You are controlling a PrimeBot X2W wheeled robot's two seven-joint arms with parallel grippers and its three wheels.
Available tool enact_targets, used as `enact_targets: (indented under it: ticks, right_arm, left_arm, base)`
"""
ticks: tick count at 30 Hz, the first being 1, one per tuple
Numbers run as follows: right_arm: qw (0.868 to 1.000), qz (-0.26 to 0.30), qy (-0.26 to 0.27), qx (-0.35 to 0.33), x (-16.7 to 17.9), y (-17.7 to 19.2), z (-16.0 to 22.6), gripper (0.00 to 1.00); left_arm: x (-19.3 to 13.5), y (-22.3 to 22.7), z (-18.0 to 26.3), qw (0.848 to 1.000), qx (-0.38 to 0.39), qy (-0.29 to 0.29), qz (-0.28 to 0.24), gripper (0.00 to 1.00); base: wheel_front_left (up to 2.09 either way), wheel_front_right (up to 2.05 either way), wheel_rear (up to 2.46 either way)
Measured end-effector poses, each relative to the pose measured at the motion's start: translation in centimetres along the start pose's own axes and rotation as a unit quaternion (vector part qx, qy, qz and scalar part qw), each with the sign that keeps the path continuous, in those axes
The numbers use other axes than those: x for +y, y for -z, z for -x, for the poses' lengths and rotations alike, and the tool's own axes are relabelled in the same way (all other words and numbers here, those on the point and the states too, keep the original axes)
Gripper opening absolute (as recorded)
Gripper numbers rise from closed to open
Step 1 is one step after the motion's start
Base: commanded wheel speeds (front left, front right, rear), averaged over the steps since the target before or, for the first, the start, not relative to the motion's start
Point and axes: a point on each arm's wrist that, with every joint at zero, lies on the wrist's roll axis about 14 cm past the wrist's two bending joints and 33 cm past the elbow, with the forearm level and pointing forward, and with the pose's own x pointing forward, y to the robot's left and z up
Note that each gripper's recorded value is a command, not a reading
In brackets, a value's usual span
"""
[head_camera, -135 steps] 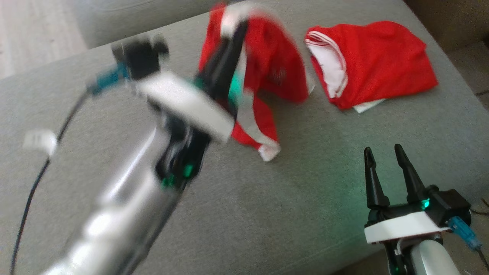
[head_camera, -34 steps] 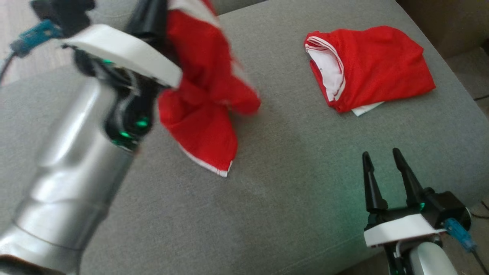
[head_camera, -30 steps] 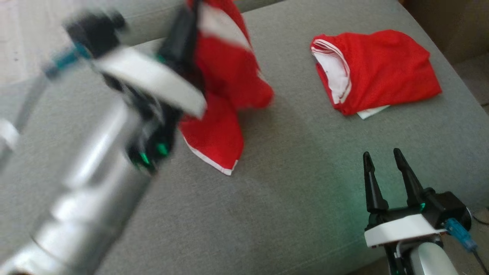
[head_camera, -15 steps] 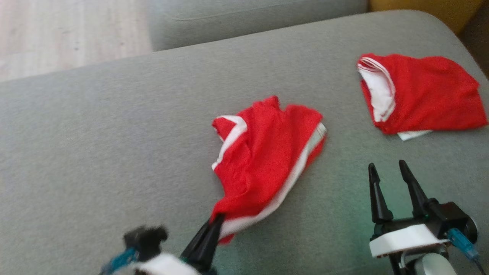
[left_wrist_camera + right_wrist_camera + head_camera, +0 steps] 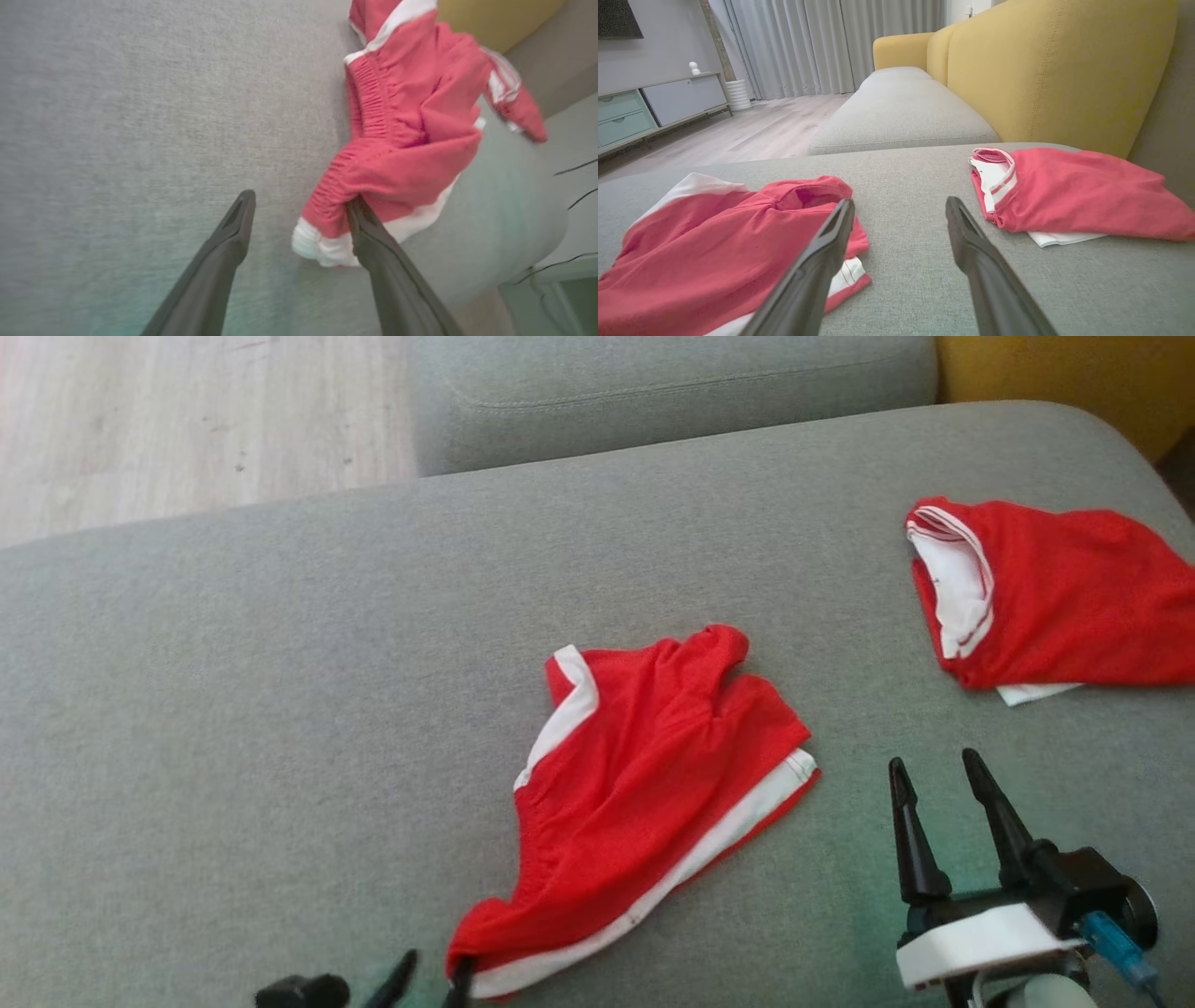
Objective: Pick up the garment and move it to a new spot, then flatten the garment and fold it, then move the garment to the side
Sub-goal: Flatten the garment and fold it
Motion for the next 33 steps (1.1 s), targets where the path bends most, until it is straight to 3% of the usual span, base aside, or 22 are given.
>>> enact_targets:
  ticks: [4,9,12,16,20,25,26,27,29,33]
  right_arm:
    - [1.0,0.0,0.01,0.003,-0.5,0.2,0.4,1.0]
    - [1.0,-0.001,0.017,0.013,-0.9,0.8,0.6,1.0]
    - [1.0,-0.001,0.024,0.019,-1.3,1.1,0.7,1.0]
    - [0.999,0.0,0.032,0.02,-1.8,1.1,0.5,1.0]
    - [0.999,0.002,0.045,0.021,-2.6,1.1,0.5,1.0]
    - [0.998,0.001,0.065,0.026,-3.7,1.3,1.2,1.0]
    - [0.997,0.0,0.069,0.027,-3.9,1.4,1.3,1.0]
    - [0.997,0.0,0.072,0.029,-4.0,1.4,1.4,1.0]
    - [0.996,-0.001,0.082,0.033,-4.5,1.6,1.8,1.0]
    - [0.995,-0.002,0.09,0.04,-5.0,2.0,1.9,1.0]
  left_arm:
    - [1.0,-1.3,0.6,0.998,0.009,-0.014,-0.059,1.0]
    - [-4.6,-6.8,-1.1,0.995,-0.062,0.069,-0.043,1.0]
    - [-6.2,-9.6,-3.1,0.989,-0.091,0.086,-0.079,1.0]
    - [-8.4,-9.8,-6.4,0.987,-0.063,0.116,-0.089,1.0]
    - [-8.2,-8.6,-9.3,0.986,-0.018,0.119,-0.112,1.0]
    - [-5.9,-7.9,-12.3,0.982,0.017,0.081,-0.17,1.0]
    - [-5.7,-7.7,-12.8,0.982,0.026,0.079,-0.17,0.85]
    - [-5.7,-7.2,-13.0,0.981,0.038,0.081,-0.173,0.0]
    - [-5.7,-5.2,-13.5,0.976,0.08,0.092,-0.183,0.0]
    - [-5.4,-6.1,-14.8,0.977,0.063,0.087,-0.182,0.0]
  base:
    - [0.0,0.0,0.0]
    - [0.0,0.0,0.0]
    - [0.0,0.0,0.0]
    - [0.0,0.0,0.0]
    - [0.0,0.0,0.0]
    - [0.0,0.0,0.0]
    - [0.0,0.0,0.0]
    - [0.0,0.0,0.0]
    - [0.0,0.0,0.0]
    - [0.0,0.0,0.0]
